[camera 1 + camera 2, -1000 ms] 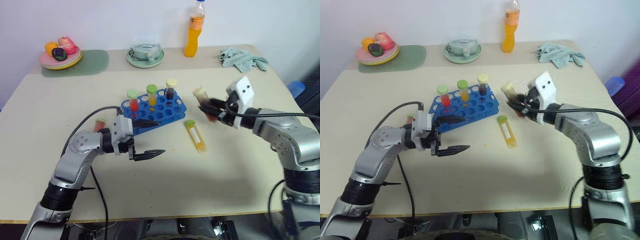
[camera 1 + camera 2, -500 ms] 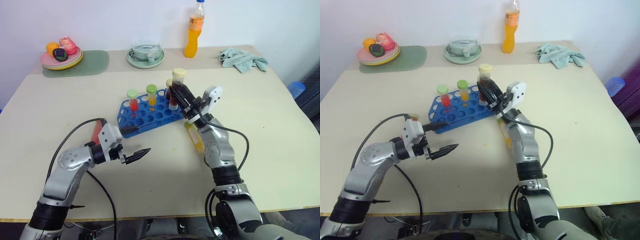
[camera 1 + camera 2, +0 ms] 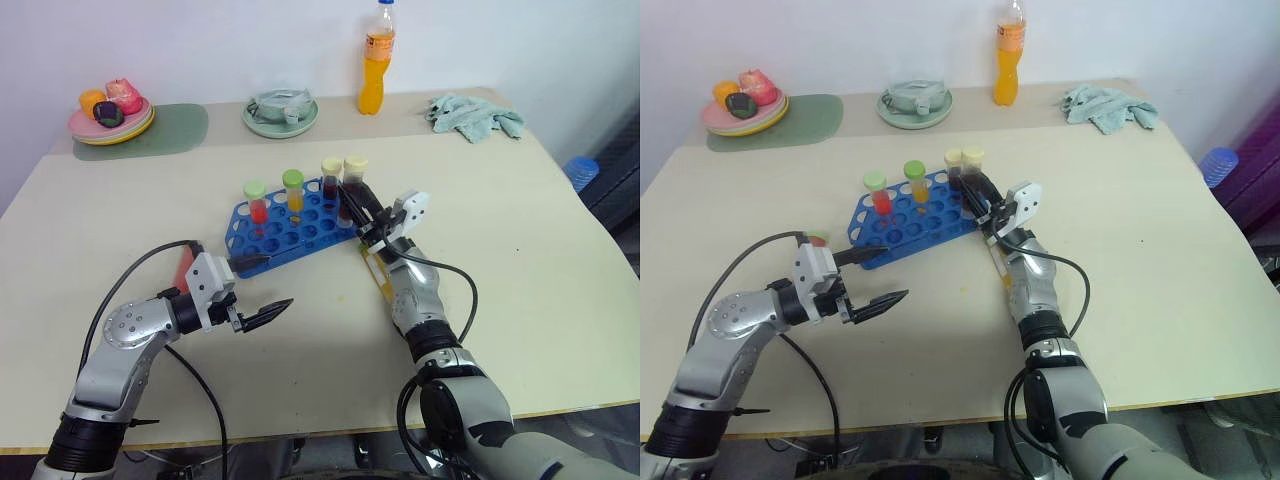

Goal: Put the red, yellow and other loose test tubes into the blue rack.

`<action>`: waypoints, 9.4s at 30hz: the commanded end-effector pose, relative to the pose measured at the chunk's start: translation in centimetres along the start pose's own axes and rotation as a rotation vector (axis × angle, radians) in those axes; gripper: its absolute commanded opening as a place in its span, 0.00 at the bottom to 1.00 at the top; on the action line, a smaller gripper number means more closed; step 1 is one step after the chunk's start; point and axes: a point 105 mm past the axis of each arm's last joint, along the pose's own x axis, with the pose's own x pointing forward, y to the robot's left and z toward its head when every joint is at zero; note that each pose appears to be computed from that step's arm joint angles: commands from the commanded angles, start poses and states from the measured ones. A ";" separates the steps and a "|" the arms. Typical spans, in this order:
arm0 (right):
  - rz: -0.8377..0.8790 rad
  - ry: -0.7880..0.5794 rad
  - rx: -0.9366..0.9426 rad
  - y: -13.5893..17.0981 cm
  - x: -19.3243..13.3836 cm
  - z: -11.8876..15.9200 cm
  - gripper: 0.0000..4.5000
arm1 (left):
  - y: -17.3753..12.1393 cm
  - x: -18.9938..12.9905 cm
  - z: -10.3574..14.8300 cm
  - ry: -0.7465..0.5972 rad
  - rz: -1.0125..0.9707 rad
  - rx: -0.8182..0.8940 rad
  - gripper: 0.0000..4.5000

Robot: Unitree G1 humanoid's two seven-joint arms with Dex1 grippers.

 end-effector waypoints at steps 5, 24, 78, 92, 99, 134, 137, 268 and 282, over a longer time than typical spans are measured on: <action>-0.015 0.005 -0.047 -0.7 0.7 0.0 0.24 | 0.3 -0.9 0.4 0.002 0.009 0.047 1.00; 0.005 0.011 -0.138 -0.4 -0.2 -0.6 0.73 | 0.5 -0.6 1.6 -0.035 0.046 0.032 1.00; -0.052 1.139 0.107 1.2 -7.3 3.8 0.99 | -0.6 -1.8 2.3 -0.041 0.016 -0.028 1.00; -0.151 1.193 0.085 -1.2 -7.8 0.8 0.99 | -1.3 -1.4 3.0 -0.043 0.031 -0.032 1.00; -0.103 1.230 0.055 -0.6 -8.2 0.0 0.99 | -0.9 -1.8 3.6 -0.034 0.054 -0.020 1.00; 0.383 -0.060 0.051 8.4 2.6 6.8 0.18 | 4.1 -6.6 0.6 -0.134 0.373 -0.135 1.00; 0.348 -0.104 0.057 8.5 3.5 5.5 0.18 | 4.4 -7.3 0.5 -0.147 0.413 -0.127 1.00; 0.700 0.367 -0.280 5.2 -5.3 12.9 0.99 | 11.3 -3.6 -3.1 0.663 1.023 -0.856 1.00; 0.701 0.366 -0.279 5.4 -5.0 12.6 1.00 | 11.2 -4.5 -2.9 0.720 0.989 -0.857 0.17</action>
